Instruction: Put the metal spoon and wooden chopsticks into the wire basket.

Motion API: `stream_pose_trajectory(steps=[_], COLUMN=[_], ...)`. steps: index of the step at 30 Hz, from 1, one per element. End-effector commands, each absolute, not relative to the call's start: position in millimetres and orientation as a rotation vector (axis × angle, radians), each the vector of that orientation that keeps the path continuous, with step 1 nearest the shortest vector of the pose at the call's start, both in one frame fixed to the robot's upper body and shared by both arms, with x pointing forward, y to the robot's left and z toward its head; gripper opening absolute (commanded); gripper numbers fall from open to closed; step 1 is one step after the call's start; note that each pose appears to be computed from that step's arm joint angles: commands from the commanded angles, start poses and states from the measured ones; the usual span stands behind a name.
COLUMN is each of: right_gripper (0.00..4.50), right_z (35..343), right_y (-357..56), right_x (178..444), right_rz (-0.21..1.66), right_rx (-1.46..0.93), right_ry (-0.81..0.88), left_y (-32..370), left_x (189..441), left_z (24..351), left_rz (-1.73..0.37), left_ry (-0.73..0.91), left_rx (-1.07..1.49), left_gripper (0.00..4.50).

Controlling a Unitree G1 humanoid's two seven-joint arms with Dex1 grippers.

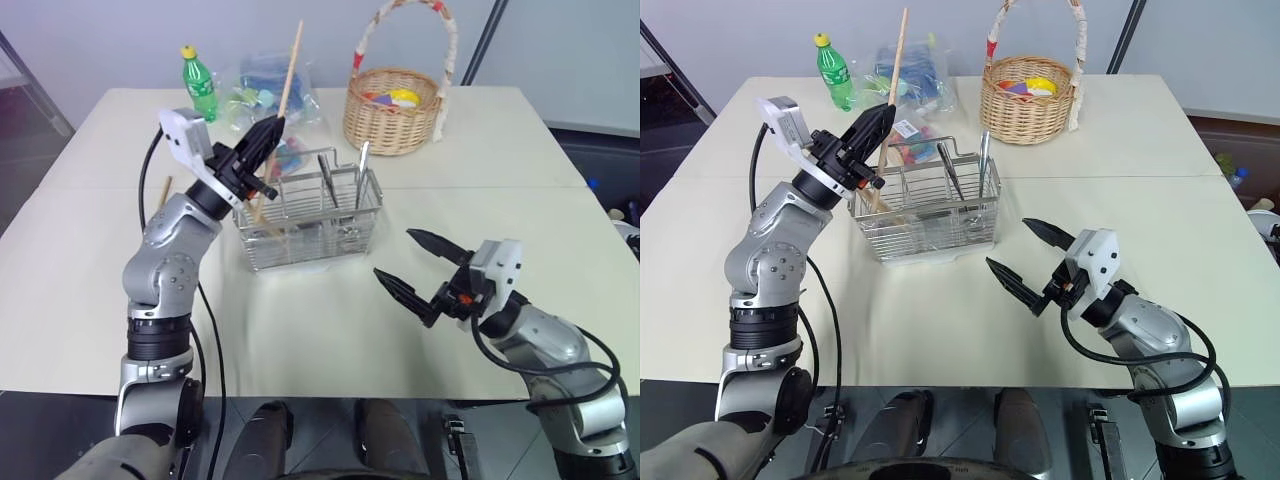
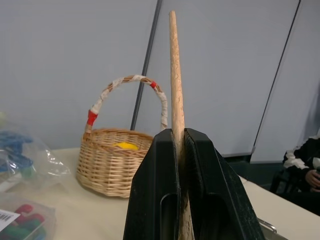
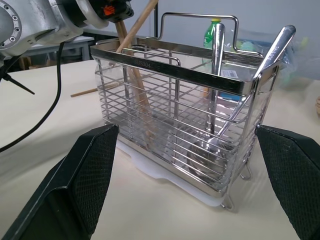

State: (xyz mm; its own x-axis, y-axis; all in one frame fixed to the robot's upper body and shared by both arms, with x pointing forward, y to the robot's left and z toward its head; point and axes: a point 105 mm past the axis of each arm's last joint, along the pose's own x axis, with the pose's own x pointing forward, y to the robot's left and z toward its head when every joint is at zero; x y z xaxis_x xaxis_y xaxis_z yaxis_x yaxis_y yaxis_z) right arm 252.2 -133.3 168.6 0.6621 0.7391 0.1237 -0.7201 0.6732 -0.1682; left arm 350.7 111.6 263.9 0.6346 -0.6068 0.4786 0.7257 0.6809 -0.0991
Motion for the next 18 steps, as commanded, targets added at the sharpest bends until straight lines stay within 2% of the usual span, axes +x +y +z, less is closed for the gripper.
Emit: stream_pose_trajectory(steps=[1, 2, 8, 9, 18], right_gripper=[4.50, 4.50, 4.50, 4.50, 4.50], right_z=[177, 177, 177, 176, 174], right_y=[-129, -129, -129, -129, -125], right_x=[249, 249, 251, 251, 253], right_rz=[0.836, 0.835, 0.839, 0.841, 0.854], right_rx=[-0.113, -0.113, -0.111, -0.110, -0.104], right_ry=[-0.232, -0.232, -0.231, -0.231, -0.231], left_y=[107, 107, 107, 108, 113], left_x=[346, 346, 345, 345, 338], left_z=[275, 275, 278, 279, 302], left_rz=[-0.800, -0.800, -0.803, -0.798, -0.828], left_ry=[-0.478, -0.478, -0.479, -0.479, -0.523], left_rx=[-0.280, -0.279, -0.266, -0.259, -0.293], left_gripper=[0.80, 1.09, 4.13, 4.46, 4.46])
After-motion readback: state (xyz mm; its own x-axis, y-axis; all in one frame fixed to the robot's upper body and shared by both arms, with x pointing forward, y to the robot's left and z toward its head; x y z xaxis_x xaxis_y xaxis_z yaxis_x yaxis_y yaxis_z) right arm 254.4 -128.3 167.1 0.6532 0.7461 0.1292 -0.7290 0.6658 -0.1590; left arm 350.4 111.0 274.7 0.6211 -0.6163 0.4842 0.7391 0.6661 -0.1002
